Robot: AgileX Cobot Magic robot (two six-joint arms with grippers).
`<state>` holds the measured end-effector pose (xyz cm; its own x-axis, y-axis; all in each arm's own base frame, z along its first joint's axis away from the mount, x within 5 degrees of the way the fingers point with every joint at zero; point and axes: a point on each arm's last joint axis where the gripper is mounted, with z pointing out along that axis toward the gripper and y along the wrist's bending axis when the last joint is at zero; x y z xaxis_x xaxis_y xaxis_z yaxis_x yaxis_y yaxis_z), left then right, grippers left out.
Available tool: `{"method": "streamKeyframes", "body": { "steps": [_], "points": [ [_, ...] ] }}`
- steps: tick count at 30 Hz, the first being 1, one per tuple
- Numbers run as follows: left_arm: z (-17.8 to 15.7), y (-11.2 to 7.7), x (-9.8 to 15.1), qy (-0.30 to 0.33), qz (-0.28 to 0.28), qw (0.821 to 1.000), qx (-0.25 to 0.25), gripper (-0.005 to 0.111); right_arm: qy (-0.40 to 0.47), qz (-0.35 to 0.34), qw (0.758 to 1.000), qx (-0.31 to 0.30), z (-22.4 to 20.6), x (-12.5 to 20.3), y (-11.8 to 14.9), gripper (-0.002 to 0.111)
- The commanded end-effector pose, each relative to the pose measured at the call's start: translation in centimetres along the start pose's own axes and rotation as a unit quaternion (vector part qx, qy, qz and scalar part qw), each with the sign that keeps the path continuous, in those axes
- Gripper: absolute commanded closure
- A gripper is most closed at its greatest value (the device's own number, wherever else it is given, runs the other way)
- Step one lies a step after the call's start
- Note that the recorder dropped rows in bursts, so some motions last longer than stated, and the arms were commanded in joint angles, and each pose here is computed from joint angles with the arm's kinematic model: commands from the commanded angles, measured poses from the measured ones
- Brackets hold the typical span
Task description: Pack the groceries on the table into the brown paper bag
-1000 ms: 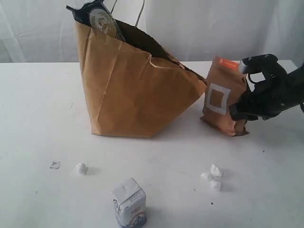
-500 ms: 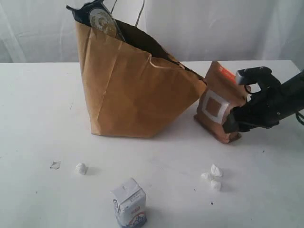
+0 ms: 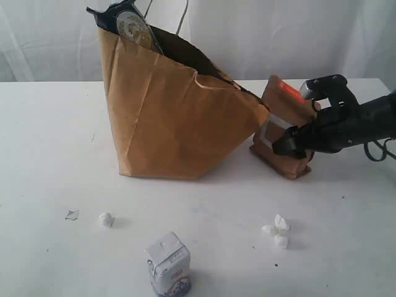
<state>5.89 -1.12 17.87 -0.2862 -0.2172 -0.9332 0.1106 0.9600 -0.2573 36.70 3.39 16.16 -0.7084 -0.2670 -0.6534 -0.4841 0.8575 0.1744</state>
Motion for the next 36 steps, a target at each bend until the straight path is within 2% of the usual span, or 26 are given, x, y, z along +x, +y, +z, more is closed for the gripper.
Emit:
{"method": "streamKeyframes", "body": {
  "steps": [1, 5, 9, 11, 13, 14, 15, 16, 17, 20, 25, 29, 31, 36],
  "points": [
    [0.0, 0.0, 0.1, 0.000, -0.003, 1.000, -0.001, 0.107, -0.053, -0.026, 0.998, -0.021, 0.7, -0.7, 0.2, 0.025],
    [0.0, 0.0, 0.1, 0.000, -0.003, 1.000, -0.001, 0.107, -0.064, -0.016, 0.998, -0.024, 1.6, -0.4, -0.1, 0.028],
    [0.0, 0.0, 0.1, 0.000, -0.003, 1.000, -0.001, 0.107, -0.060, -0.009, 0.998, -0.023, 2.1, 0.0, -0.3, 0.041],
    [0.0, 0.0, 0.1, 0.000, -0.003, 1.000, -0.001, 0.107, -0.057, -0.007, 0.998, -0.020, 2.3, 0.1, -0.4, 0.052],
    [0.0, 0.0, 0.1, 0.000, -0.003, 1.000, -0.001, 0.107, -0.057, 0.001, 0.998, -0.021, 2.3, 0.1, -0.4, 0.067],
    [0.0, 0.0, 0.1, 0.000, -0.003, 1.000, -0.001, 0.107, -0.057, 0.020, 0.998, -0.024, 2.3, 0.1, -0.4, 0.082],
    [0.0, 0.0, 0.1, 0.000, -0.003, 1.000, -0.001, 0.107, -0.054, 0.030, 0.998, -0.026, 2.3, 0.1, -0.4, 0.089],
    [0.0, 0.0, 0.1, 0.000, -0.002, 1.000, -0.001, 0.107, -0.046, 0.041, 0.998, -0.027, 2.2, 0.3, -0.4, 0.103],
    [0.0, 0.0, 0.1, 0.000, -0.002, 1.000, -0.001, 0.107, -0.039, 0.042, 0.998, -0.027, 2.1, 0.3, -0.3, 0.109],
    [0.0, 0.0, 0.1, 0.000, -0.002, 1.000, -0.001, 0.107, -0.027, 0.064, 0.998, 0.000, 0.4, -0.3, -0.3, 0.108],
    [0.0, 0.0, 0.1, 0.000, -0.002, 1.000, -0.001, 0.107, -0.027, 0.063, 0.997, 0.036, -4.1, -1.6, -0.1, 0.108],
    [0.0, 0.0, 0.1, 0.000, -0.002, 1.000, -0.001, 0.107, -0.006, 0.078, 0.997, 0.025, -6.9, -1.1, -0.7, 0.108],
    [0.0, 0.0, 0.1, 0.000, -0.002, 1.000, -0.001, 0.107, -0.021, 0.082, 0.996, 0.022, -9.3, -1.3, -0.9, 0.108],
    [0.0, 0.0, 0.1, 0.000, -0.002, 1.000, -0.001, 0.107, -0.087, 0.121, 0.987, 0.061, -14.7, -2.5, -0.9, 0.108]
  ]
}}
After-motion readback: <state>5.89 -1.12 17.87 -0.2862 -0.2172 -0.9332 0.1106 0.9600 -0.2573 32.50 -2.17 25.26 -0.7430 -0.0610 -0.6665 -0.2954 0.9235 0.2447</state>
